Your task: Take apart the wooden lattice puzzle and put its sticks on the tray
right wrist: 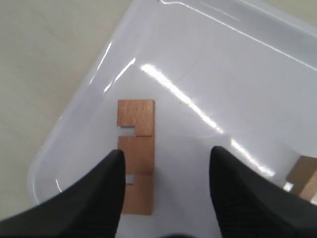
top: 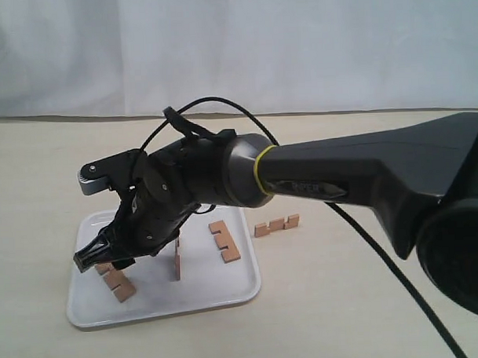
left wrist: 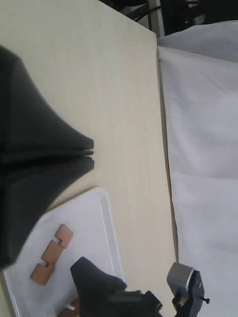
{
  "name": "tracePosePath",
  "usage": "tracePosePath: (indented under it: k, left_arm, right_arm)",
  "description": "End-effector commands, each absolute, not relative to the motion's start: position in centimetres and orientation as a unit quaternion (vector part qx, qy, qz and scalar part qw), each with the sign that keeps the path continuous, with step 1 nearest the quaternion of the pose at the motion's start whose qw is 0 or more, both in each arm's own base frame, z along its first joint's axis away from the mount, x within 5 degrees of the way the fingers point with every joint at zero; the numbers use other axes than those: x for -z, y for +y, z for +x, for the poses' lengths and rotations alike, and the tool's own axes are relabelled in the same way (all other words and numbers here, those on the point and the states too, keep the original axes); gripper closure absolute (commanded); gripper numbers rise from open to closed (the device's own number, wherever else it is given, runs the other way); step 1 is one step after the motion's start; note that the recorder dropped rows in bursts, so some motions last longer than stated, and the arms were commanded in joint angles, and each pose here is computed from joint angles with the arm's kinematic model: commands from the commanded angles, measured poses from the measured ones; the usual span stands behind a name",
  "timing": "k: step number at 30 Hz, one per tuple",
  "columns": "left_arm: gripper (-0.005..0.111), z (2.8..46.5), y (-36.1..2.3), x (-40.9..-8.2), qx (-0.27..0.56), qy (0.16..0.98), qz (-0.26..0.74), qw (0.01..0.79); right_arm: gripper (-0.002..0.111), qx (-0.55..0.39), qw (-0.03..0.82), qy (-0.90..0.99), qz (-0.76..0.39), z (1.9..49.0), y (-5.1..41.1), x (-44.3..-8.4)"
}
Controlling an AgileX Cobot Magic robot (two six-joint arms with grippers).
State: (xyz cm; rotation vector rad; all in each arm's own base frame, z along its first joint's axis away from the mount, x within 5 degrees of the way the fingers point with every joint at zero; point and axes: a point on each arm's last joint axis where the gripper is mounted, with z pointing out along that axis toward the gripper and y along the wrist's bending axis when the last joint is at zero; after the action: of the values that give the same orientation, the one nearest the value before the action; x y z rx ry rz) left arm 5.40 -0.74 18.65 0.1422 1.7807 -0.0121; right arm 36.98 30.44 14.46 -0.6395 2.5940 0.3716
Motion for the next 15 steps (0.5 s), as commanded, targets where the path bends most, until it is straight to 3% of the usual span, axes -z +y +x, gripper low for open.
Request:
tracePosePath:
  k: [1, 5, 9, 10, 15]
  left_arm:
    - [0.107, 5.4, -0.7, -18.6, 0.005, 0.775, 0.059, 0.629]
    - [0.107, 5.4, -0.7, -18.6, 0.005, 0.775, 0.059, 0.629]
    - [0.107, 5.4, -0.7, -18.6, 0.005, 0.775, 0.059, 0.629]
    - [0.107, 5.4, -0.7, -18.6, 0.005, 0.775, 0.059, 0.629]
    - [0.107, 5.4, -0.7, -18.6, 0.005, 0.775, 0.059, 0.629]
  right_arm:
    - [0.058, -0.118, 0.244, 0.927, -0.259, 36.9, 29.9, -17.4]
    - [0.067, -0.086, 0.231, 0.92, -0.306, 36.2, 29.1, -19.1]
    - [0.1, -0.062, 0.199, 0.914, -0.348, 35.6, 27.9, -20.4]
    - [0.103, -0.06, 0.185, 0.913, -0.357, 35.5, 27.4, -20.6]
    - [0.104, -0.069, 0.133, 0.917, -0.37, 35.7, 24.6, -21.5]
